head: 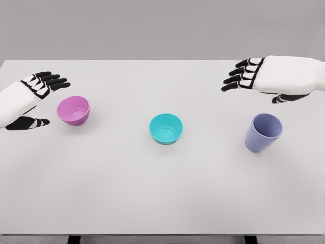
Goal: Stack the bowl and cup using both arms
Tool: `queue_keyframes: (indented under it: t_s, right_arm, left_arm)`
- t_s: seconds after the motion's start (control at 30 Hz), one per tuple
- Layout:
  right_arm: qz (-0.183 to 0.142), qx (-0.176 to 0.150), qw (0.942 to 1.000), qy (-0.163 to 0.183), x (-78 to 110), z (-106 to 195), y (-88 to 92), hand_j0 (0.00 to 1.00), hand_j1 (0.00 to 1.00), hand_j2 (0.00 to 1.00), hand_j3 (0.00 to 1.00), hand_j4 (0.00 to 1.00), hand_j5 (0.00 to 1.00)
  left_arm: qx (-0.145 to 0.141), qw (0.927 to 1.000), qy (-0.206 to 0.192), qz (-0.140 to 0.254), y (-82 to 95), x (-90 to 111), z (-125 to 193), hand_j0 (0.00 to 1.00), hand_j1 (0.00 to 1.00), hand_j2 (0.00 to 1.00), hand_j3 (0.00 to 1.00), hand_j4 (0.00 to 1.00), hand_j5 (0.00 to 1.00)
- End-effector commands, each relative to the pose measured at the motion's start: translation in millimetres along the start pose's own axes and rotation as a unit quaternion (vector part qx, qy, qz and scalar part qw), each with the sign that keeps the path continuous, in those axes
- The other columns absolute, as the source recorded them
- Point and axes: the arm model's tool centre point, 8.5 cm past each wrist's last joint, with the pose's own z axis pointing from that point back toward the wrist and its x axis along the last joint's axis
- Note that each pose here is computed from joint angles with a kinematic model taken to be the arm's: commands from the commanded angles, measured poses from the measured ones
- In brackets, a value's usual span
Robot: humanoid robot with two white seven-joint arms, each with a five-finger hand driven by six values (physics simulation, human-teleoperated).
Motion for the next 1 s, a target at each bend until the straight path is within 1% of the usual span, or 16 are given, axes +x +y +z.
queue_keyframes:
  t_s: [0.0, 0.2, 0.3, 0.37, 0.43, 0.47, 0.5, 0.53, 0.57, 0.63, 0.67, 0.7, 0.77, 0.8, 0.87, 0.97]
  right_arm:
    - [0.003, -0.008, 0.9999, 0.007, -2.1, 4, -5.6, 1.0, 1.0, 1.0, 1.0, 1.0, 1.0]
    - [0.014, -0.036, 0.9989, 0.026, -7.8, 18, -21.7, 1.0, 1.0, 1.0, 1.0, 1.0, 1.0]
    - [0.006, -0.037, 0.9989, 0.028, -8.3, 20, -17.7, 1.0, 1.0, 1.0, 1.0, 1.0, 1.0]
    - [0.005, -0.037, 0.9989, 0.028, -8.7, 21, -17.1, 1.0, 1.0, 1.0, 1.0, 1.0, 1.0]
    - [0.009, -0.048, 0.9984, 0.03, -10.6, 20, -24.0, 1.0, 1.0, 1.0, 1.0, 1.0, 1.0]
    - [0.007, -0.045, 0.9985, 0.031, -11.1, 21, -21.9, 1.0, 1.0, 1.0, 1.0, 1.0, 1.0]
    - [0.005, -0.046, 0.9985, 0.03, -10.6, 20, -20.8, 1.0, 1.0, 1.0, 1.0, 1.0, 1.0]
    - [-0.001, -0.048, 0.9986, 0.023, -8.9, 14, -17.2, 1.0, 1.0, 1.0, 1.0, 1.0, 1.0]
    - [-0.011, -0.047, 0.9987, 0.017, -7.2, 8, -9.8, 1.0, 1.0, 1.0, 1.0, 1.0, 1.0]
    - [-0.043, -0.047, 0.998, 0.003, -4.4, -7, 11.6, 1.0, 1.0, 1.0, 1.0, 1.0, 1.0]
    - [-0.058, -0.046, 0.9972, 0.009, -9.9, -8, 19.1, 1.0, 1.0, 1.0, 1.0, 1.0, 1.0]
    - [-0.072, -0.04, 0.9964, 0.018, -16.0, -7, 28.9, 1.0, 1.0, 1.0, 1.0, 1.0, 1.0]
    - [-0.081, -0.034, 0.9956, 0.033, -24.9, -1, 34.4, 1.0, 1.0, 1.0, 1.0, 1.0, 1.0]
    - [-0.079, -0.037, 0.9956, 0.033, -25.8, -1, 31.6, 1.0, 1.0, 1.0, 1.0, 1.0, 1.0]
    - [-0.073, -0.047, 0.9956, 0.036, -27.0, 1, 24.6, 1.0, 1.0, 1.0, 1.0, 1.0, 1.0]
    - [-0.072, -0.05, 0.9954, 0.039, -28.3, 3, 23.0, 1.0, 1.0, 1.0, 1.0, 1.0, 1.0]
  left_arm:
    - [0.002, 1.0, 0.0, 0.002, 0.4, 0, 0, 1.0, 1.0, 1.0, 1.0, 1.0, 1.0]
    - [-0.002, 0.9999, 0.013, 0.003, -0.7, -8, 4, 1.0, 1.0, 1.0, 1.0, 1.0, 1.0]
    - [0.001, 0.9995, 0.027, -0.019, 17.7, -19, 9, 1.0, 1.0, 1.0, 1.0, 1.0, 1.0]
    - [-0.048, 0.998, 0.034, -0.021, 17.9, -25, 14, 1.0, 1.0, 1.0, 1.0, 1.0, 1.0]
    - [-0.112, 0.9933, 0.026, -0.001, 18.6, -25, 11, 1.0, 1.0, 1.0, 1.0, 1.0, 1.0]
    - [-0.17, 0.9853, 0.017, 0.009, 14.0, -23, 11, 1.0, 1.0, 1.0, 1.0, 1.0, 1.0]
    - [-0.213, 0.977, 0.01, 0.014, 11.7, -21, 11, 1.0, 1.0, 1.0, 1.0, 1.0, 1.0]
    - [-0.22, 0.9755, -0.009, 0.007, 16.5, -13, 2, 1.0, 1.0, 1.0, 1.0, 1.0, 1.0]
    - [-0.213, 0.9769, -0.019, 0.003, 22.3, -9, -4, 1.0, 1.0, 1.0, 1.0, 1.0, 1.0]
    - [-0.218, 0.975, -0.044, -0.003, 23.7, -2, -22, 1.0, 1.0, 1.0, 1.0, 1.0, 1.0]
    - [-0.226, 0.9718, -0.066, -0.01, 23.0, 5, -37, 1.0, 1.0, 1.0, 1.0, 1.0, 1.0]
    - [-0.234, 0.9699, -0.067, 0.003, 22.8, 6, -50, 1.0, 1.0, 1.0, 1.0, 1.0, 1.0]
    - [-0.26, 0.9637, -0.053, 0.026, 22.8, 1, -51, 1.0, 1.0, 1.0, 1.0, 1.0, 1.0]
    - [-0.272, 0.9603, -0.037, 0.05, 20.2, 0, -52, 1.0, 1.0, 1.0, 1.0, 1.0, 1.0]
    - [-0.277, 0.957, -0.004, 0.086, 23.6, -5, -58, 1.0, 1.0, 1.0, 1.0, 1.0, 1.0]
    - [-0.279, 0.9537, 0.046, 0.102, 27.3, -13, -62, 1.0, 1.0, 1.0, 1.0, 1.0, 1.0]
